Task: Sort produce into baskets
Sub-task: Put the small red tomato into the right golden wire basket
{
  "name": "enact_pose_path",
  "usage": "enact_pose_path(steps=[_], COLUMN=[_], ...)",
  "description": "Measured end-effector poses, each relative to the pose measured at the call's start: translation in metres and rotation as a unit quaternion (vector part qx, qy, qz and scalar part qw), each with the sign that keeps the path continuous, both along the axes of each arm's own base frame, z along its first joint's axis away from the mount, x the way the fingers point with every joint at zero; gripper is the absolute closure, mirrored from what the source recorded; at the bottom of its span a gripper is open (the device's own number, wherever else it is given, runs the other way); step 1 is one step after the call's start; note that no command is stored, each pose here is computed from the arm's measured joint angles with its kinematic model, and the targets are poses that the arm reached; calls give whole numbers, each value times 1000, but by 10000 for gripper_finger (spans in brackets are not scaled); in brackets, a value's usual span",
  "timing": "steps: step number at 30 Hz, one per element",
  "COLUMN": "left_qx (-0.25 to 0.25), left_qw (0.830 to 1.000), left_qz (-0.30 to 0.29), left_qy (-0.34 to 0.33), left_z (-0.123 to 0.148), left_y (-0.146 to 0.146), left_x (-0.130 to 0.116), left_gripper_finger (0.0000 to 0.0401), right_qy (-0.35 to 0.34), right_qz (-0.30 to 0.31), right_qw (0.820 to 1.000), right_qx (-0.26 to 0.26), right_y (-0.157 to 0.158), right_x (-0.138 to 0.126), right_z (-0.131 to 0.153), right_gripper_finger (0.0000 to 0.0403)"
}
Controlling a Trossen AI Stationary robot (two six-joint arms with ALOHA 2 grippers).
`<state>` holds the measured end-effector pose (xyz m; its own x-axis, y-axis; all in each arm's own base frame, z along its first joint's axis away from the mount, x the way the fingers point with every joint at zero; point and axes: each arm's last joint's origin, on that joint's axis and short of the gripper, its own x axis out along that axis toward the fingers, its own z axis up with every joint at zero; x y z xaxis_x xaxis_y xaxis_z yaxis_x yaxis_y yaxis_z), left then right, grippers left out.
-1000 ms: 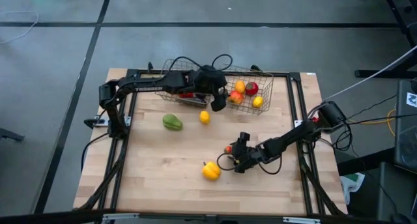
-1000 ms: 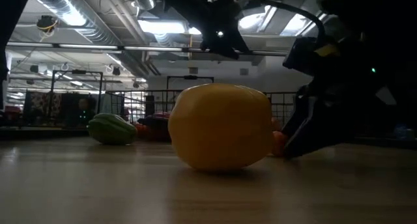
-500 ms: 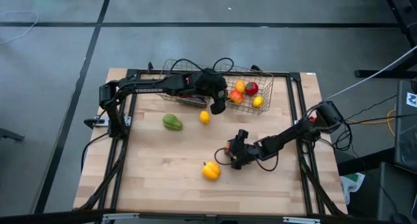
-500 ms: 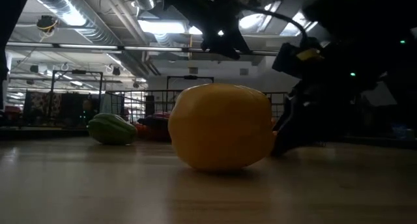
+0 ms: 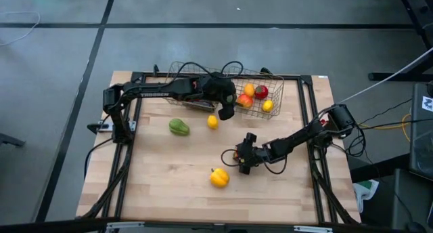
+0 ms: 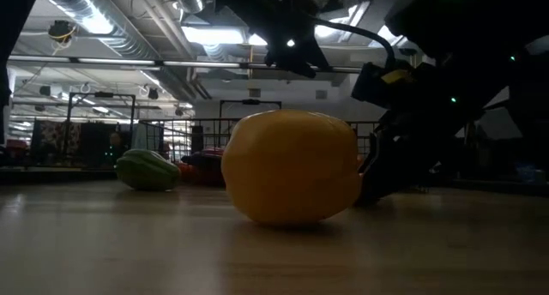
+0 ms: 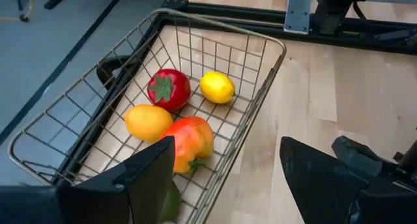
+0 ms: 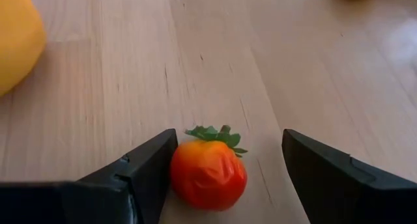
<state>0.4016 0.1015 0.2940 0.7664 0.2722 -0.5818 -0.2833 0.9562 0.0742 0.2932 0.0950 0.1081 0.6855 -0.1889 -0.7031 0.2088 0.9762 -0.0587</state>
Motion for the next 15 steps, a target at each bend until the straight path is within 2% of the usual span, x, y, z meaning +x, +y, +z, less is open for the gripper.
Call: enact_pose_path(steps=[5,15], left_qx=[-8,-15], left_qw=[1000,999], left_qz=[3,2], left_qy=[18,46], left_z=[-3,-8], left_y=[-1,-2], left_x=[-2,-6], left_gripper_finger=[127,127], right_qy=[0,1], right_qz=[0,2], right_qw=[1000,1000], right_qx=[0,2], right_y=[0,0], right_x=[0,0], right_z=[0,0], right_gripper_finger=[133,230])
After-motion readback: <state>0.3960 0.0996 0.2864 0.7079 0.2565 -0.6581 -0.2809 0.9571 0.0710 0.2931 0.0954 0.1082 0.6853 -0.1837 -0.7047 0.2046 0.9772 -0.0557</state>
